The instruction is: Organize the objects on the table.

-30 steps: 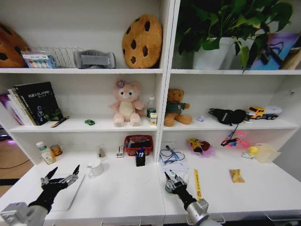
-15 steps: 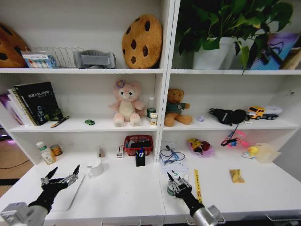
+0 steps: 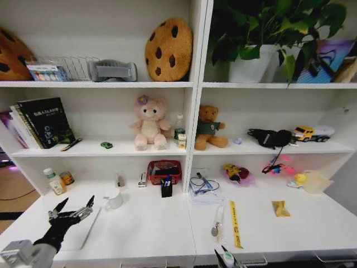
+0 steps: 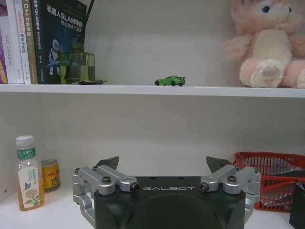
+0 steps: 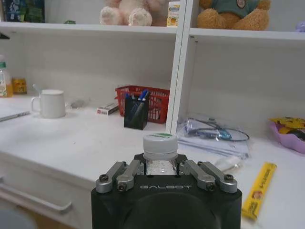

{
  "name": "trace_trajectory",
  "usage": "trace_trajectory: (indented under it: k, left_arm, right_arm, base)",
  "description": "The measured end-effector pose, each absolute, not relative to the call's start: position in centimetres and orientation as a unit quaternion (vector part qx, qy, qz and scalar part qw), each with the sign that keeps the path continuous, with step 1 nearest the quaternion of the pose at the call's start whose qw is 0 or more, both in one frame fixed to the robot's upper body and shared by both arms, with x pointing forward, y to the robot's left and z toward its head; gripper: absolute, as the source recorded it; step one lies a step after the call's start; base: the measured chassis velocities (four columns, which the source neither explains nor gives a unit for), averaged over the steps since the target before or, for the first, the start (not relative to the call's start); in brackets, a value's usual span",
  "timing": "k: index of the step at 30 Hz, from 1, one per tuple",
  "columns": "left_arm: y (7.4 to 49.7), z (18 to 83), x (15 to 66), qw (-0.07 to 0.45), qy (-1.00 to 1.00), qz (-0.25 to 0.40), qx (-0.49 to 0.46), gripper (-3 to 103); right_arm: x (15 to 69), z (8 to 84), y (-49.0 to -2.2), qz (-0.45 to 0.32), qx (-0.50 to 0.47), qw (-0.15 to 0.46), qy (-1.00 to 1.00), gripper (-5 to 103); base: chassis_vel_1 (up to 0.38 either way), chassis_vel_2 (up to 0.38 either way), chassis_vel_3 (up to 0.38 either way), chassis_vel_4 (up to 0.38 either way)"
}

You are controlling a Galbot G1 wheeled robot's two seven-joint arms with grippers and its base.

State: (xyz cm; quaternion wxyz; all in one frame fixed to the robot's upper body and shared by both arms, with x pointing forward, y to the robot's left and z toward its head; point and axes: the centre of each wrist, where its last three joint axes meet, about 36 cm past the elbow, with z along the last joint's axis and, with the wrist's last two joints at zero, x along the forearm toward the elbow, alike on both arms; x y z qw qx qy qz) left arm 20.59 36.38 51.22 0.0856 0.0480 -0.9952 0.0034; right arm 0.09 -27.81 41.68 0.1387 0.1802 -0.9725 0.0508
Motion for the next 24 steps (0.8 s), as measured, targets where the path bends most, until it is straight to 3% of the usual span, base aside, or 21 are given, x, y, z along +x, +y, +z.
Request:
trace_trajectory:
  k: [8, 16, 21, 24]
  left_arm:
    - [36.4, 51.2, 20.6, 0.086, -0.995, 0.003, 0.048, 100]
    - [36.4, 51.2, 20.6, 0.086, -0.995, 0.003, 0.048, 100]
    - [36.4, 51.2, 20.6, 0.086, -0.995, 0.003, 0.048, 100]
    - [36.4, 51.2, 20.6, 0.085, -0.995, 0.003, 0.048, 100]
  right_arm:
    - [-6.6, 35.9, -32.3, 0.092, 0.166, 0.216, -0.958, 27]
    - [-6.4, 32.0, -35.6, 0.121, 0.16, 0.231, -0.952, 27]
    - [-4.2, 23.0, -40.0, 0.148, 0.14, 0.296, -0.933, 27]
    - [-1.8, 20.1, -40.9, 0.149, 0.129, 0.304, -0.932, 27]
  base:
    - [0.0, 0.0, 0.0, 0.0]
    - [0.0, 0.0, 0.0, 0.0]
    - [0.0, 0.0, 0.0, 0.0]
    - [0.0, 0.0, 0.0, 0.0]
